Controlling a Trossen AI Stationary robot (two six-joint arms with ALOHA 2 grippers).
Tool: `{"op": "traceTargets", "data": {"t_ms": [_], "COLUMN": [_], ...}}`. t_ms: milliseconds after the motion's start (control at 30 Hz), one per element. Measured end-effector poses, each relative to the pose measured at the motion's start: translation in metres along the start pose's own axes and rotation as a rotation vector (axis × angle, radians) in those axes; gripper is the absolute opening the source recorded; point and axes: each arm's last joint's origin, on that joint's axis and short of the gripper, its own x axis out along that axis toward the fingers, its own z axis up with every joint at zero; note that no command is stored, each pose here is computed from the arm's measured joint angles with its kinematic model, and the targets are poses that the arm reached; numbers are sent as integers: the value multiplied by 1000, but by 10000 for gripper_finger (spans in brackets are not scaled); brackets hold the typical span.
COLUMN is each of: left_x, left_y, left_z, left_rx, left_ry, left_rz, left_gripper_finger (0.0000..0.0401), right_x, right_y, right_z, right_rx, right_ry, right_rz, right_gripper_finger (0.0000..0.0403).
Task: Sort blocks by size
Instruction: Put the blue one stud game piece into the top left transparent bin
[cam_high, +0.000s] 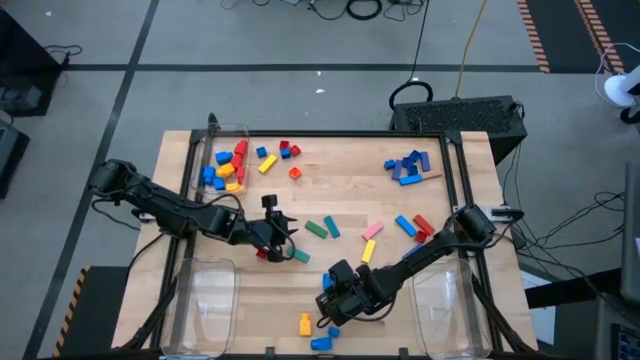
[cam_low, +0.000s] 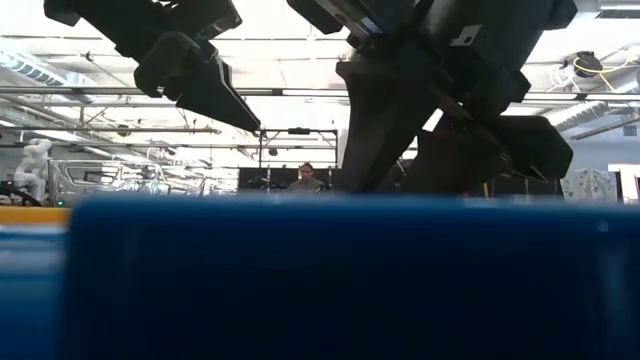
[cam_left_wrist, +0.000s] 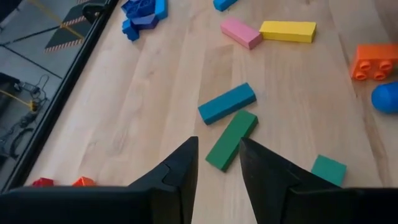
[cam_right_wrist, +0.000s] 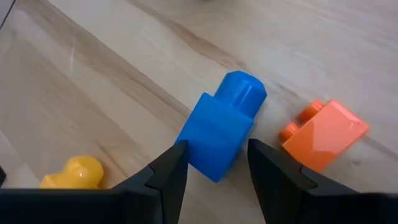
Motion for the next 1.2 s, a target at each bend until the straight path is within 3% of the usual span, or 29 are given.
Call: {"op": "traceTargets", "data": {"t_ms": [400,633,1033,1200], "left_x": [0,0,0,0], "left_y": [0,0,0,0], "left_z": [0,0,0,0], "left_rx": [-23,-23,-26,-26], "left_ry": [4,4,1,1], "left_rz": [0,1,2,3], "left_gripper_finger": [120,120,120,120], "right_x": [-20,-42,-31,-15], "right_y": [-18,-13,-14,-16], "right_z": [31,40,21,18], "right_rx": [-369,-221,-37,-14], "right_ry": [43,11,15,16], "right_rz": [-144,-89,-115,-146], "right_gripper_finger": [157,172,303,323]}}
